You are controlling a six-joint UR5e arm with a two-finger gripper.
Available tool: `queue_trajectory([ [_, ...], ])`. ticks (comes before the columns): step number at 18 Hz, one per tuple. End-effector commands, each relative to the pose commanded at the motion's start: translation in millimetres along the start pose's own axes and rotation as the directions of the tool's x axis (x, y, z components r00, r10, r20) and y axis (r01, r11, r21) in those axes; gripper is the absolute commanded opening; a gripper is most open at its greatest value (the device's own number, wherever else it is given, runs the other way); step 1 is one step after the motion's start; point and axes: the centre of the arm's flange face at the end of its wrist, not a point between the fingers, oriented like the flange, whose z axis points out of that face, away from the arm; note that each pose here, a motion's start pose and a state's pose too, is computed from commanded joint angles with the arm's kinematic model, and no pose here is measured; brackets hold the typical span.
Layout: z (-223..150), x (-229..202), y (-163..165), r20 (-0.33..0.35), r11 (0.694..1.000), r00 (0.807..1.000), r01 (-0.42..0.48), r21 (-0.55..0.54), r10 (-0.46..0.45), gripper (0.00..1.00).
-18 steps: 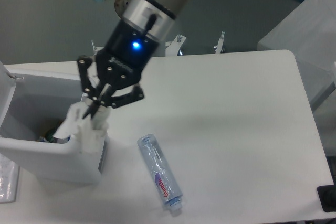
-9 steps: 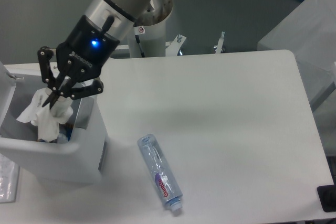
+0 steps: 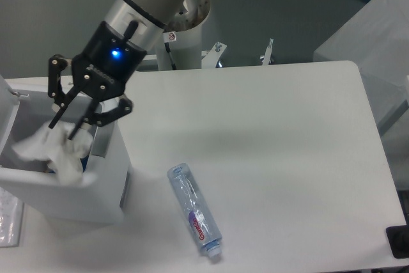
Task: Place the trash in the trash can
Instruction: 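Carry the glove over the white bin and release it inside, then raise the open gripper and move it toward the water bottle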
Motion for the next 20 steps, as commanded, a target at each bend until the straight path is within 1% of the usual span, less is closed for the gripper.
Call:
queue_trajectory([
  [3,-21.6,-16.7,-4.6,0.038,1.0,0.999,0.005,0.027,-0.006,1.0],
  [6,-65.5,-70.7,-11.4,0.122,0.995,0.991,0.035,0.092,-0.046,1.0],
  [9,-72.3,-110.4,-14.7,0.147,0.992,0.986,0.07,0.105,-0.085,1.0],
  [11,-60.2,-138.8,-18.5,0.16,0.992,0.982,0.091,0.089,-0.105,1.0],
  [12,-56.7,-152.6,-18.5,0.187,0.992,0.976,0.102,0.077,-0.115,1.0],
  [14,-54.4,-172.5,-15.4,0.264,0.992,0.956,0.119,0.048,-0.127,1.0],
  [17,-33.3,-219.5,-11.7,0.326,0.987,0.933,0.163,0.004,-0.155,1.0],
  [18,-25.2,-237.2,-6.6,0.352,0.983,0.921,0.182,-0.016,-0.164,1.0],
  [20,-17.2,-265.2,4.5,0.427,0.974,0.887,0.22,-0.055,-0.176,1.0],
])
